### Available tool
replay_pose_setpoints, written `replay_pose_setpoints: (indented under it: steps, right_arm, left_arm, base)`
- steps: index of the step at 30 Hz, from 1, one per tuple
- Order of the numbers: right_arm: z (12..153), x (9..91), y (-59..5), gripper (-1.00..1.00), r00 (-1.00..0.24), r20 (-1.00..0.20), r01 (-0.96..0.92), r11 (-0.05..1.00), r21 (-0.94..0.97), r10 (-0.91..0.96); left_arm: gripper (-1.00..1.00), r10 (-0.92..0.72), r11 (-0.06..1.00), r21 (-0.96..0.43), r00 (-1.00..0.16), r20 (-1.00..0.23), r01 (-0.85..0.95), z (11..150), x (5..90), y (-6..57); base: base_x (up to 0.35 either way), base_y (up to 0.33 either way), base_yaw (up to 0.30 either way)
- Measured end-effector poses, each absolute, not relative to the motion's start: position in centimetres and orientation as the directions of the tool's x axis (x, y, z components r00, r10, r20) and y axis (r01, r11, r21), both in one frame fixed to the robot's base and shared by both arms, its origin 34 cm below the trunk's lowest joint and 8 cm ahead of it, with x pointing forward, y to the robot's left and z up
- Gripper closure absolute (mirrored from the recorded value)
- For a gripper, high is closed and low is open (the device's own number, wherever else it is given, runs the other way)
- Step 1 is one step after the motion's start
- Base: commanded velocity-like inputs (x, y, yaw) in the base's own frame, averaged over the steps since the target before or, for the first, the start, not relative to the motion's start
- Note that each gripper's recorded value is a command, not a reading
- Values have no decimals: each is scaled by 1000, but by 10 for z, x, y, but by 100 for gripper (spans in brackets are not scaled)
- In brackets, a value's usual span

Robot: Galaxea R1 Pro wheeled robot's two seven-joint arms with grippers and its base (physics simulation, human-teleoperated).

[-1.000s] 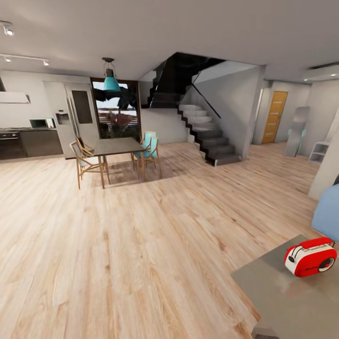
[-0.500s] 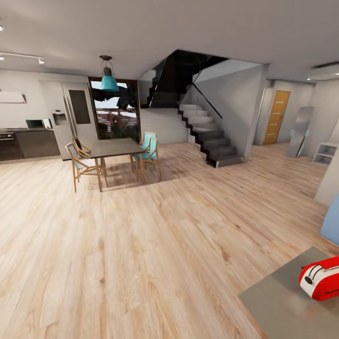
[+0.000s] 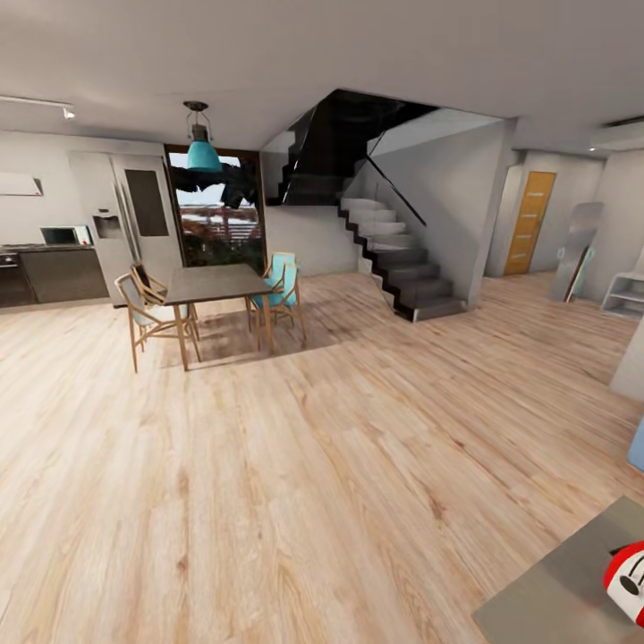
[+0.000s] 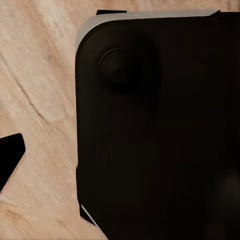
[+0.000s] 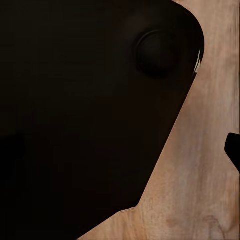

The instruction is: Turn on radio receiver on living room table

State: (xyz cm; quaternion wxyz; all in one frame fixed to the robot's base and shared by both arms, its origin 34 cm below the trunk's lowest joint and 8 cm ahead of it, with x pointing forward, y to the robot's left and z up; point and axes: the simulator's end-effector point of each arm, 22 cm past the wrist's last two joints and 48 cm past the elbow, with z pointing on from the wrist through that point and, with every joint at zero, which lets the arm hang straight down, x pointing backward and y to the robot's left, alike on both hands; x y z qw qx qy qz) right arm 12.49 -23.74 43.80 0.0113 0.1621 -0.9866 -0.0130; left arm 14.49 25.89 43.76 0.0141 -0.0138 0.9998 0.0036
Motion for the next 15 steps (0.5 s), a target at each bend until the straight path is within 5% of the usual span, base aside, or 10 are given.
replay_pose_setpoints:
  steps: [10,15]
  right_arm:
    - [438,125,-237,-100,-947,18,-320,947,29,-320]
    - [438,125,-236,-100,-947,17,-319,947,30,-320]
  left_arm:
    - [-100,-27,1000,7,-999,-30,-27,438,145,259]
    - [-100,-27,1000,7,-999,-32,-27,438,146,259]
  base:
    - [315,0,0]
    - [48,0,-154]
